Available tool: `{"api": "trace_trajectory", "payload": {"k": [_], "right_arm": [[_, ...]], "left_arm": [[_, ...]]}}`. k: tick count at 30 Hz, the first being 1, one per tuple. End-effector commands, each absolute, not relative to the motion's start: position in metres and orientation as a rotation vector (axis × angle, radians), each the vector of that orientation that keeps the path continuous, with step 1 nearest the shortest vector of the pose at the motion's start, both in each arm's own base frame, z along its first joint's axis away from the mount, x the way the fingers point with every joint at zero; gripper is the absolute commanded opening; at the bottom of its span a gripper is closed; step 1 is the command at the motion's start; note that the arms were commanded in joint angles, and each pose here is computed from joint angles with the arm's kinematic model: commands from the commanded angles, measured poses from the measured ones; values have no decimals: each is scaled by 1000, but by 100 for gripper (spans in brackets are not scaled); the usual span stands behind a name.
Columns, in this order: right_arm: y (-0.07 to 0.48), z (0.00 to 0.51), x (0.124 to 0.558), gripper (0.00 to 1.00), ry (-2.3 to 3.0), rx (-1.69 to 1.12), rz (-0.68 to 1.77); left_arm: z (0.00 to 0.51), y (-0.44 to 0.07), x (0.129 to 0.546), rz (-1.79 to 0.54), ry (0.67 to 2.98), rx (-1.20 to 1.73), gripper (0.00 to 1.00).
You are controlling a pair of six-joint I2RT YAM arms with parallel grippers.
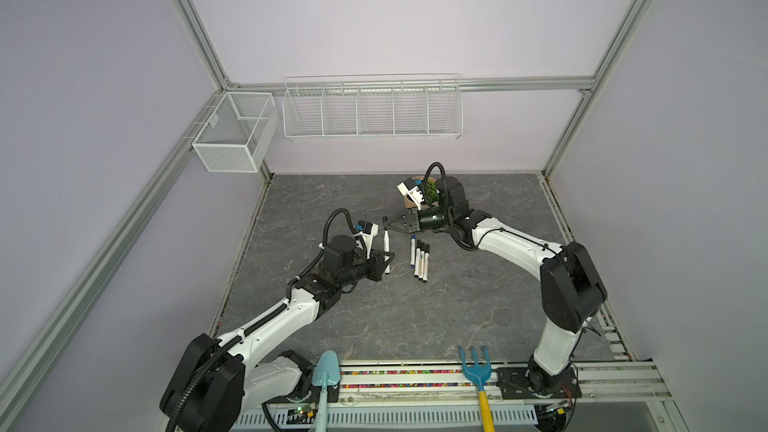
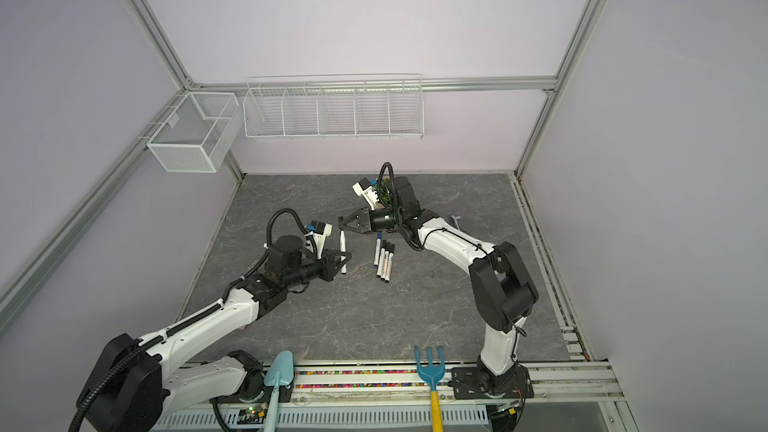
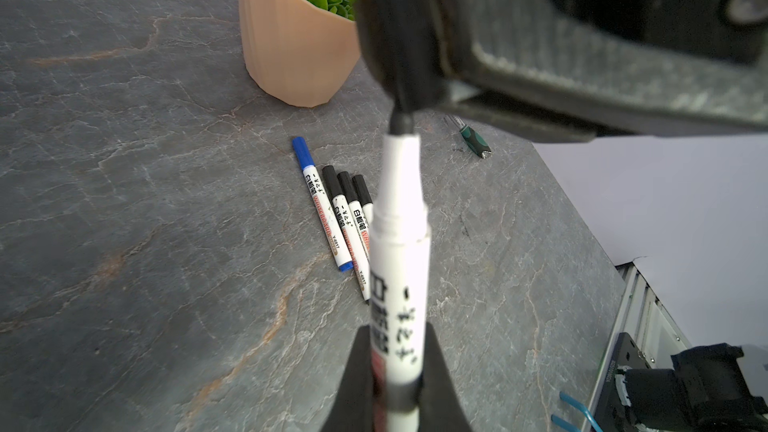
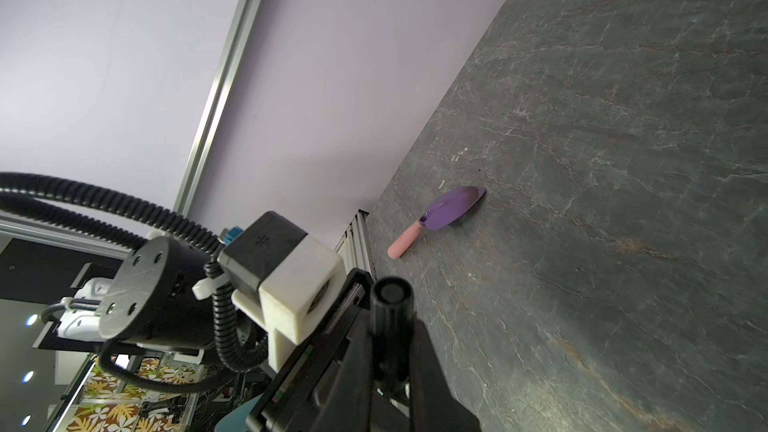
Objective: Insert the pens into the pen caps
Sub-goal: 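Lower the black cap toward the marker tip held upright by the left gripper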
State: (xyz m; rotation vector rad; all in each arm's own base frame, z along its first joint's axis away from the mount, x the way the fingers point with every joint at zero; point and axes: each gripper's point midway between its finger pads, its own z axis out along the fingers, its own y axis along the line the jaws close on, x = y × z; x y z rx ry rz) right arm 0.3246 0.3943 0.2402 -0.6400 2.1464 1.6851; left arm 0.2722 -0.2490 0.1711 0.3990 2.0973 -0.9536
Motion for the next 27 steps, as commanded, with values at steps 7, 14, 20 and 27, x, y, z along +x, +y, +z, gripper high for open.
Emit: {"api": "trace_trajectory", "payload": {"k": [7,14,20,27], "right_arm": [[395,242,328,7,2153,-633,1648],[398,238,327,7,2162,-632,1644],[401,240,329,7,2157,-633,1644],[400,235,332,7,2172,-616,1626]], "left_arm": [[188,-254,278,-975,2042,399,0],[188,-255,278,-981,2041,394,0],[189,-256,278,-991,2039,401,0],[190,-256,275,-997,2035,407,0]]}}
